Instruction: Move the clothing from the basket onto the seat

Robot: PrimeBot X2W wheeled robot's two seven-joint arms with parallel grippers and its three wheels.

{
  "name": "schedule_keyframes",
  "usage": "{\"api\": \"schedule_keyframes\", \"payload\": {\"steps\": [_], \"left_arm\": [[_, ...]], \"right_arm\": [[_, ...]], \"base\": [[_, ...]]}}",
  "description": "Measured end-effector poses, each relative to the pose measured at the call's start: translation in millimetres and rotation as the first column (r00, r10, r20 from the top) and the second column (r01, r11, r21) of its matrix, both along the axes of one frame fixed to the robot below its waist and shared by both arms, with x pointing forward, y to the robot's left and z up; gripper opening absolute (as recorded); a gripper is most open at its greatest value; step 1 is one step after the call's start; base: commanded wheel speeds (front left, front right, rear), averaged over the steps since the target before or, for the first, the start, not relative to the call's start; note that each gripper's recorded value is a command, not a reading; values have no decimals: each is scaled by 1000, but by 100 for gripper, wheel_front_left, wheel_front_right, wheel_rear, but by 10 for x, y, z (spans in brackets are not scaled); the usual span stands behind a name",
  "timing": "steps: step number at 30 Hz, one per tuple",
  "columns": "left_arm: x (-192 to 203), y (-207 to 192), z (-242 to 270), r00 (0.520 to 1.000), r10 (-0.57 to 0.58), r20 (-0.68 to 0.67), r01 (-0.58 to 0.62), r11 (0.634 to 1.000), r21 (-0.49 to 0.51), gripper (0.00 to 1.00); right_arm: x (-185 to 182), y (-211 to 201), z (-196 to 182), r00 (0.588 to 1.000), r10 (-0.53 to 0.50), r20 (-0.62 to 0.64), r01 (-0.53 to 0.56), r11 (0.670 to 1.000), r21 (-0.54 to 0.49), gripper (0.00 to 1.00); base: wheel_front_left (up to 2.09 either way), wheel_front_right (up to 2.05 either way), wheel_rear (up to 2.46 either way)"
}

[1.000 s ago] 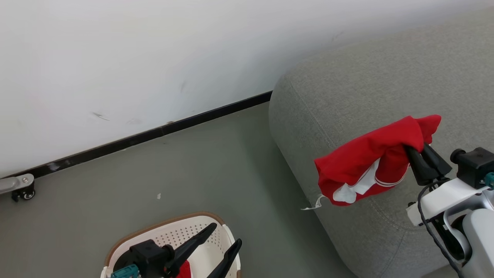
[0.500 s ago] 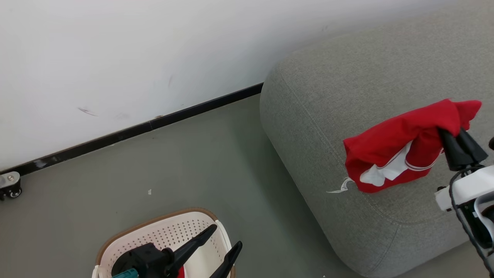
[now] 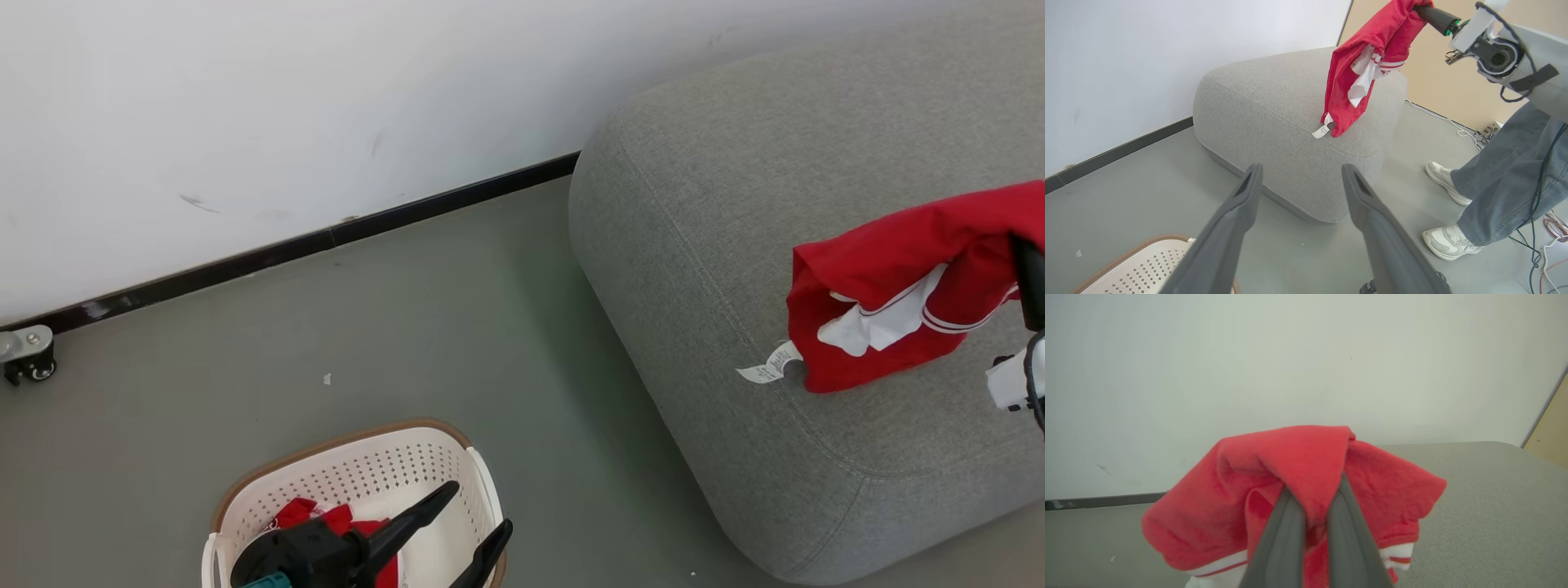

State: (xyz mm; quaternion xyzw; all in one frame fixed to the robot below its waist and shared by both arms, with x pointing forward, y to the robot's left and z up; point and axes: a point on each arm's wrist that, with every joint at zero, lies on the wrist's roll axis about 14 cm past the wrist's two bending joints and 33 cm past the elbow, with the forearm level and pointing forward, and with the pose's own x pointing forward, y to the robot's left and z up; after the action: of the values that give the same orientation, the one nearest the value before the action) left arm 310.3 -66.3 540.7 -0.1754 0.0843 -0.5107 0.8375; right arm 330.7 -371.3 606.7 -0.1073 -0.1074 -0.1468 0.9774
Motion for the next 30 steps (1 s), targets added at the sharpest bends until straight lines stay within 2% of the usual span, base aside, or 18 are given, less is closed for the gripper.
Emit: {"api": "schedule_keyframes", "payload": {"steps": [3, 16, 30], "left_arm": [[2, 31, -27, 1000, 4, -10, -4, 1000, 7, 100], [46, 128, -122, 999, 10, -41, -9, 999, 30, 100], [93, 180, -256, 997, -8, -76, 13, 997, 70, 100]], "right_arm": [[46, -37, -17, 1000, -9, -9, 9, 1000, 8, 0], [205, -419, 530, 992, -95, 88, 99, 994, -44, 0], [304, -652, 413, 985, -168, 42, 168, 986, -6, 0]], "base": [[0, 0, 0], [0, 0, 0], [0, 0, 0]]}}
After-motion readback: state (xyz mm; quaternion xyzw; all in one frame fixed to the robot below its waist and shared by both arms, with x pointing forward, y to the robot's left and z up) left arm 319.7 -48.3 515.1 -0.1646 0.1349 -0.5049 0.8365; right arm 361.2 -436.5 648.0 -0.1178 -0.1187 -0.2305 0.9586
